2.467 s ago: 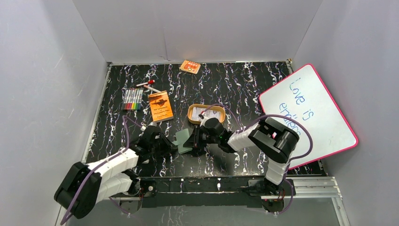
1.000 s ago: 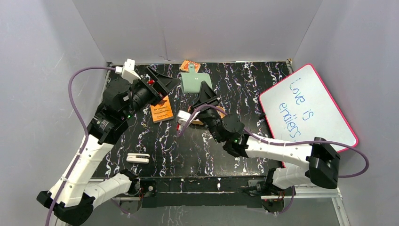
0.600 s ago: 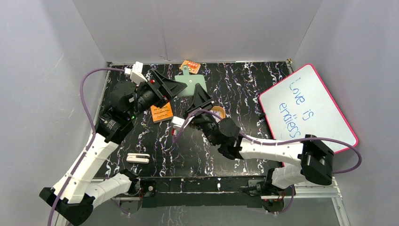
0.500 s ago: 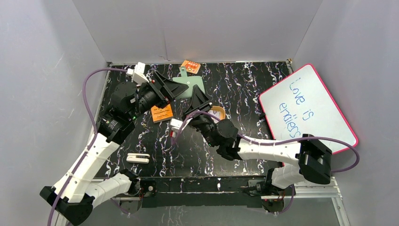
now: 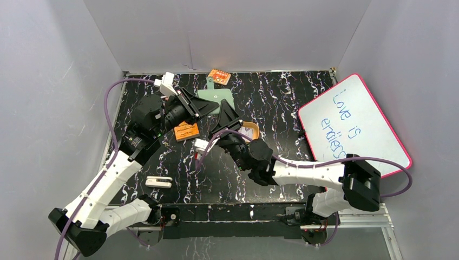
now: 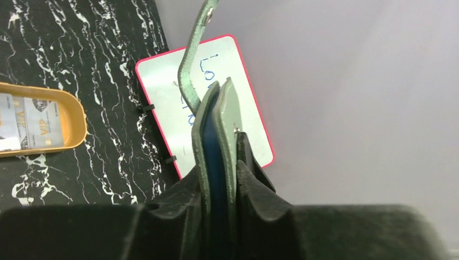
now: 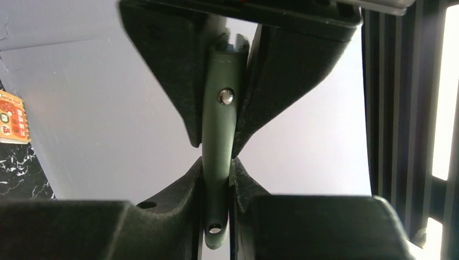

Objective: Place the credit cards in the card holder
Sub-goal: Close the card holder.

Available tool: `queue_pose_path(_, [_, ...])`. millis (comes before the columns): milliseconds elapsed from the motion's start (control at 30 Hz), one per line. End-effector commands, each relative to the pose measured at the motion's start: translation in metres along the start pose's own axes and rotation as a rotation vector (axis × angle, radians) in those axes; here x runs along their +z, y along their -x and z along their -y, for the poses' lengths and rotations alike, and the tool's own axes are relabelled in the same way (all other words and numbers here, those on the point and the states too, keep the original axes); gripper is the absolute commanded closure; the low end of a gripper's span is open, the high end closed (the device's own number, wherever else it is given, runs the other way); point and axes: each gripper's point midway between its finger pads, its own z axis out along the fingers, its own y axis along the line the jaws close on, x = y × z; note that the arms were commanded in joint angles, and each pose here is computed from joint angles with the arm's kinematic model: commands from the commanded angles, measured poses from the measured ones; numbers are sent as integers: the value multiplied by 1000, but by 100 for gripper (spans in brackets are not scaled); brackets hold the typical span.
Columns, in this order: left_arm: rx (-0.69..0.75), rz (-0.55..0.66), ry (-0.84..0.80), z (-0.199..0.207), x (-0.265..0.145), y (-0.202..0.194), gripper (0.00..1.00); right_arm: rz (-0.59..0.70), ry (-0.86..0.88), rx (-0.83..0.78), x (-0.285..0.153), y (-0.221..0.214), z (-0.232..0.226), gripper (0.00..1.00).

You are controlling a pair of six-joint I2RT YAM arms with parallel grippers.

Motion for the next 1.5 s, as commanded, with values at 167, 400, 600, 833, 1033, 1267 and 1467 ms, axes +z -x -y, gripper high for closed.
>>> queue_pose_path(167, [82,46,15,-5,-9,5,100,-73,65,266,-5,0,21,46])
queue_pose_path(400, [271,253,126,-3,-50,48,100,35,586,866,-53,47,-16,1])
queue_pose_path(600, [565,160,19,6,-80,25,100,235,888,1412,-86,68,-2,1])
queue_pose_path(833, [730,-124,-300,22,-118,-50,100,355,912,1815,-109,37,43,1])
queue_pose_path(1033, [763,-268,-477,32,-138,-83,100,532,1054,2056,-129,35,59,1])
queue_pose_path(1267, [739,-369,-580,44,-128,-92,100,662,1145,2072,-134,44,81,1])
queue_pose_path(1467, [738,-397,-627,57,-117,-88,100,592,1150,2069,-127,42,76,1])
